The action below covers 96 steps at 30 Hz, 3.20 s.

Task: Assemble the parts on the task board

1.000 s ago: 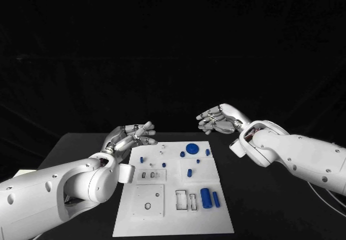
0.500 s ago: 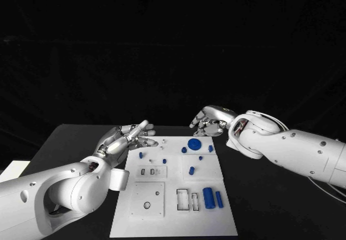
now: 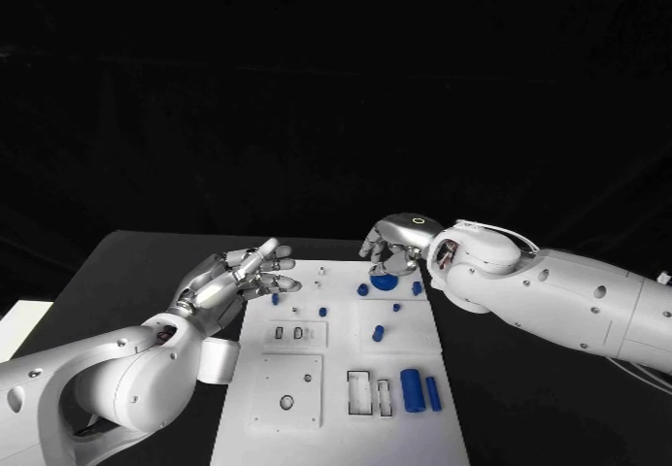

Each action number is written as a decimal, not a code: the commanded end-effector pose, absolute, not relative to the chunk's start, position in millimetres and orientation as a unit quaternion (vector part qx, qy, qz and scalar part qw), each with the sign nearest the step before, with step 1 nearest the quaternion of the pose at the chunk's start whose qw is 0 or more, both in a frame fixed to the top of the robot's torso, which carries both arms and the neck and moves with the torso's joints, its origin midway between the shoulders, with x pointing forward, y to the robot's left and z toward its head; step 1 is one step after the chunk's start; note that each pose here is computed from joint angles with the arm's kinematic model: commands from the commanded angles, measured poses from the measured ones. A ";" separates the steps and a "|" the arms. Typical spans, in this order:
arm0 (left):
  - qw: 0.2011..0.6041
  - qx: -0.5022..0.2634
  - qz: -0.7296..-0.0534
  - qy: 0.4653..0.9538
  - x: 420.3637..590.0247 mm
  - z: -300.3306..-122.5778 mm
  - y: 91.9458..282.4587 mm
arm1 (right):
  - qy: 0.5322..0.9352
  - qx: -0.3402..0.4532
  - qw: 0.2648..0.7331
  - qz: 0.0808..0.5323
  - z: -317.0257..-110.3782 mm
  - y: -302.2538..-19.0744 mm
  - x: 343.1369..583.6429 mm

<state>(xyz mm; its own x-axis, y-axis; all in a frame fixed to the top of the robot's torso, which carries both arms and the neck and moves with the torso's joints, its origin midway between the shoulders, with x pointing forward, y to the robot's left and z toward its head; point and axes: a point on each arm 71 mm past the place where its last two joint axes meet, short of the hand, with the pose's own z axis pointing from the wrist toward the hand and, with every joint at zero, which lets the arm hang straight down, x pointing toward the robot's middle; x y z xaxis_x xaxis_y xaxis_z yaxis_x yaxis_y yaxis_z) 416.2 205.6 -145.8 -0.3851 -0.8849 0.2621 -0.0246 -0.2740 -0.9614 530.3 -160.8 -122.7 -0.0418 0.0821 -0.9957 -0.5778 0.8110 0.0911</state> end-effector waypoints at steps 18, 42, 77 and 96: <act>0.326 -0.446 -0.666 0.501 418.2 -138.6 213.6 | 0.714 -0.244 0.627 0.195 -137.2 -153.6 528.8; 0.321 -0.447 -0.665 0.505 417.9 -138.8 213.2 | 0.716 -0.245 0.624 0.193 -144.5 -150.8 532.7; 0.317 -0.452 -0.657 0.513 419.2 -140.9 214.6 | 0.658 -0.194 0.692 0.226 -123.8 -141.6 530.6; 0.317 -0.452 -0.657 0.514 419.7 -140.7 214.4 | 0.636 -0.183 0.714 0.226 -120.1 -113.0 543.1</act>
<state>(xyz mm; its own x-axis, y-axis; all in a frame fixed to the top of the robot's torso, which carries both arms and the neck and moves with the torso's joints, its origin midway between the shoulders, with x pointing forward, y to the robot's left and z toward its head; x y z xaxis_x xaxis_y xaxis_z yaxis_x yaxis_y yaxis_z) 420.2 216.3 -142.2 -0.3713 -0.8918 0.2586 -0.0468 -0.2602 -0.9644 542.3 -112.8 -122.3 0.0582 0.0836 -0.9948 -0.5657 0.8238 0.0361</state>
